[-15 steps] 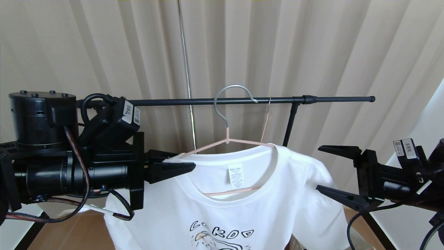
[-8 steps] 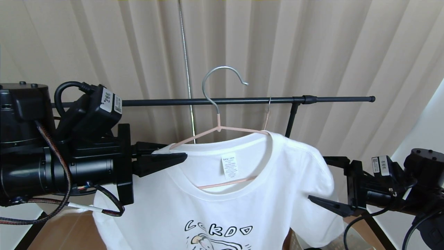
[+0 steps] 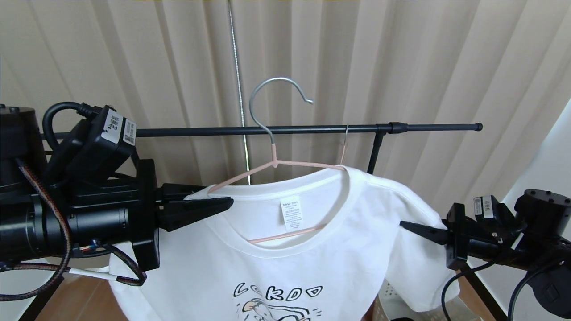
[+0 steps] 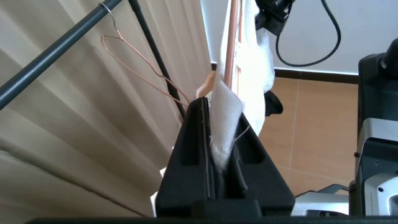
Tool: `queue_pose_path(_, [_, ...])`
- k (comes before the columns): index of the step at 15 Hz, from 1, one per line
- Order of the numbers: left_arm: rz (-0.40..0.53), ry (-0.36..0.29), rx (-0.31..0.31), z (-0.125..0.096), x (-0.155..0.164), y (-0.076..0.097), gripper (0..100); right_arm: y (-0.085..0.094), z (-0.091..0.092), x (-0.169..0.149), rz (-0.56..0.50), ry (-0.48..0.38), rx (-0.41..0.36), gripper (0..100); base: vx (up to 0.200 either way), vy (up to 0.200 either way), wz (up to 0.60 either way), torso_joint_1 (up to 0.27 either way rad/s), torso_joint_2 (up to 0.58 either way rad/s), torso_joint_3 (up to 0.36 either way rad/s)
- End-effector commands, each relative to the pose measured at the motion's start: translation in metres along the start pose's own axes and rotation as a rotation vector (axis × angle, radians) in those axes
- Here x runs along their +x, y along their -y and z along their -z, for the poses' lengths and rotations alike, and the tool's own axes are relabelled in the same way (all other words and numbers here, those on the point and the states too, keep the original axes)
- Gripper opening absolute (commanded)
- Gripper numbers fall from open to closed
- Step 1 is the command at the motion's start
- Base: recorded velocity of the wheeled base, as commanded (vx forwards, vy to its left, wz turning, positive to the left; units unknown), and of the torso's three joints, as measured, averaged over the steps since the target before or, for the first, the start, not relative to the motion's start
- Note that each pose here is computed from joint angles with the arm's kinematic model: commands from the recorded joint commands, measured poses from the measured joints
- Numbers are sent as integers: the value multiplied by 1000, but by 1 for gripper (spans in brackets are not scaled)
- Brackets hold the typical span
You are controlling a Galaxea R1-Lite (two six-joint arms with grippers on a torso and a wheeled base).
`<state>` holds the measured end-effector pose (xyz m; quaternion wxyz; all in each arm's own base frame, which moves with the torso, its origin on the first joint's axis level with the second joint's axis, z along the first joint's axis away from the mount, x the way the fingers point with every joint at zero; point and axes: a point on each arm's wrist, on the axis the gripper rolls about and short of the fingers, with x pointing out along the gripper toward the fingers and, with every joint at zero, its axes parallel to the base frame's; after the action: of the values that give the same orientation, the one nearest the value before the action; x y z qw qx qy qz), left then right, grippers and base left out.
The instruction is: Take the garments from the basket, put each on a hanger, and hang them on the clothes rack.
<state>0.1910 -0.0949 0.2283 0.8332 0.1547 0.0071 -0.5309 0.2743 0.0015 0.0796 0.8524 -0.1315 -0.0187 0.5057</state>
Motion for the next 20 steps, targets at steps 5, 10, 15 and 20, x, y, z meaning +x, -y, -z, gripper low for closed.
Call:
queue_pose_path(5, [-25, -2, -1, 2, -9, 1, 0, 14, -1, -10, 55, 1, -3, 0, 0, 0, 0, 0, 0, 0])
queue_pose_path(10, [-34, -7, -6, 4, -11, 1, 0, 13, 0, -10, 54, 0, 34, 0, 0, 0, 0, 0, 0, 0])
queue_pose_path(15, [-38, -16, -28, 6, -10, 0, 0, 9, 0, -10, 48, -4, 32, 0, 0, 0, 0, 0, 0, 0])
queue_pose_path(20, [-91, -30, -71, 11, -17, -8, 0, 4, -22, -14, 52, 26, -34, 100, 0, 0, 0, 0, 0, 0])
